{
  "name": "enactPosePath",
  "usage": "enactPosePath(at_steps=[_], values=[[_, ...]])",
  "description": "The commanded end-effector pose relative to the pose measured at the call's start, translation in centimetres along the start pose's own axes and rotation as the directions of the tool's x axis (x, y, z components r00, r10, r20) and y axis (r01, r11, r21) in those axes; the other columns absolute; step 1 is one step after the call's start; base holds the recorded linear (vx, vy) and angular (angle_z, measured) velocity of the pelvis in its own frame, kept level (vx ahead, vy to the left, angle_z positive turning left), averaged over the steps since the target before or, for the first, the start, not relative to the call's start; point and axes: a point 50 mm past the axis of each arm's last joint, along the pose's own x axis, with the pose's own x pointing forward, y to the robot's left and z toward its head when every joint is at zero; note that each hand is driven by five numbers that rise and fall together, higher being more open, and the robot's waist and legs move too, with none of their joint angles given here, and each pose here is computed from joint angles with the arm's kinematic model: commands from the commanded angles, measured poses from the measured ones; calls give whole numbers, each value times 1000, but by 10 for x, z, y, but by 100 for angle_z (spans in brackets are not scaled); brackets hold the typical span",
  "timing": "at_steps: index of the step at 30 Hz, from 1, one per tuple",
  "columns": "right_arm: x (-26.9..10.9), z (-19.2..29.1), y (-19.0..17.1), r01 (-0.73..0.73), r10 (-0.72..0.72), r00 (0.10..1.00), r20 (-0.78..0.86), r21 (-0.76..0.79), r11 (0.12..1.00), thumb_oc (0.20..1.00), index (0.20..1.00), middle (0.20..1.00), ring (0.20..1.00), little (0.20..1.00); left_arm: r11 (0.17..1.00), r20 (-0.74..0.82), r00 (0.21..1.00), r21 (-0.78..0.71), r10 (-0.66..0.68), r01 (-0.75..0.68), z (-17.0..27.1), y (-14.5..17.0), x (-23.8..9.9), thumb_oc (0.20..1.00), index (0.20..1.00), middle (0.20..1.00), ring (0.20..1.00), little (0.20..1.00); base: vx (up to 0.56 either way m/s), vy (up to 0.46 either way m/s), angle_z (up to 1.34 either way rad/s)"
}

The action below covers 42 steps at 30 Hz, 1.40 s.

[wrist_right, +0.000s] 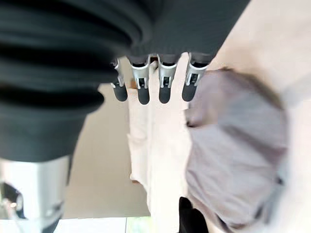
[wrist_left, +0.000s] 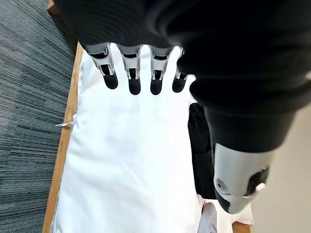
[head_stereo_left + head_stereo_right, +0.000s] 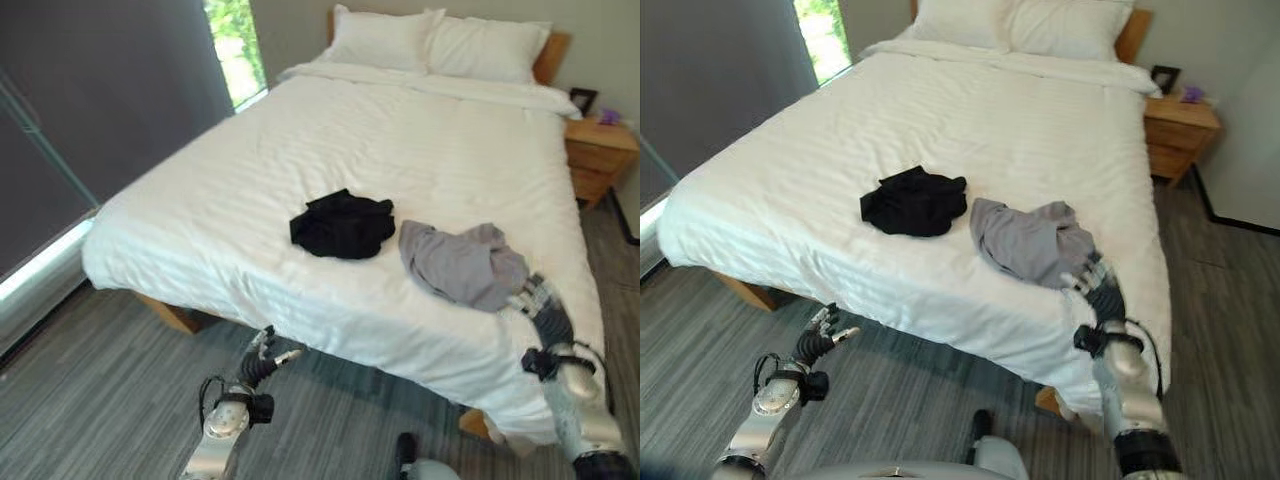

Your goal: Pick up bed clothes into laundry basket.

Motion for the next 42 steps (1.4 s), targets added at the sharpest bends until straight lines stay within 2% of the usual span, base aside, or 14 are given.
enactPosePath(at_steps=[1,4,8,10,16,22,23,24,27,28,32,37,40,42], values=[[33,43,-33,36,-12,996,89,-275,961,1000,1000,1000,1000,1000,995,44,996,53,-82,79,9,6,-5,1000,1000,1000,1000,1000,54,-38,34],[58,63,-34,-28,58,997,57,-431,902,1000,1000,1000,1000,1000,993,5,994,42,-111,111,-2,1,-9,1000,1000,1000,1000,1000,54,-28,16],[100,92,-37,3,-14,1000,-11,-691,723,1000,1000,1000,1000,1000,988,4,989,26,-151,151,-1,-3,-12,1000,1000,1000,1000,1000,-9,-16,-15],[114,100,-44,80,-146,989,-29,-722,688,1000,1000,1000,1000,1000,990,4,990,19,-140,139,1,0,-12,1000,1000,1000,1000,1000,-67,-13,-8],[122,109,-46,82,-223,974,-48,-838,539,1000,1000,1000,1000,1000,994,38,994,34,-103,101,12,15,-10,1000,1000,1000,1000,1000,-109,-14,23],[111,66,-47,60,-285,946,-154,-782,621,1000,1000,1000,1000,1000,998,38,998,-39,-54,56,10,17,-13,1000,1000,1000,1000,1000,-83,-9,10],[111,66,-47,60,-285,946,-154,-782,621,928,928,928,928,928,998,38,998,-39,-55,56,10,17,-13,1000,1000,1000,1000,1000,-24,-3,9],[108,53,-43,16,-279,940,-196,-791,611,200,200,200,200,200,997,37,997,-34,-66,68,9,14,-12,1000,1000,1000,1000,1000,13,1,9],[92,3,-15,-138,-185,931,-315,-772,620,200,200,200,200,200,997,78,994,16,-76,75,21,13,-5,1000,1000,1000,1000,1000,47,21,3],[80,-23,11,-272,-62,930,-362,-791,548,200,200,200,200,200,995,165,984,74,-74,62,45,19,2,1000,1000,1000,1000,1000,54,36,-3],[60,-48,21,-360,16,910,-415,-767,531,200,200,200,200,200,985,319,944,168,-81,28,91,28,11,1000,1000,1000,1000,1000,32,28,-15],[17,-88,17,-389,22,871,-491,-662,640,200,200,200,200,200,884,712,673,428,-201,-188,248,12,25,1000,1000,1000,1000,1000,46,35,-10],[-13,-101,23,-393,83,866,-493,-571,721,200,200,200,200,200,753,788,575,511,-218,-414,303,-3,31,1000,1000,1000,1000,1000,47,28,-31],[-31,-99,27,-413,158,867,-472,-504,759,200,200,200,200,200,716,789,595,503,-152,-485,322,3,45,1000,1000,1000,1000,1000,76,49,-63]])
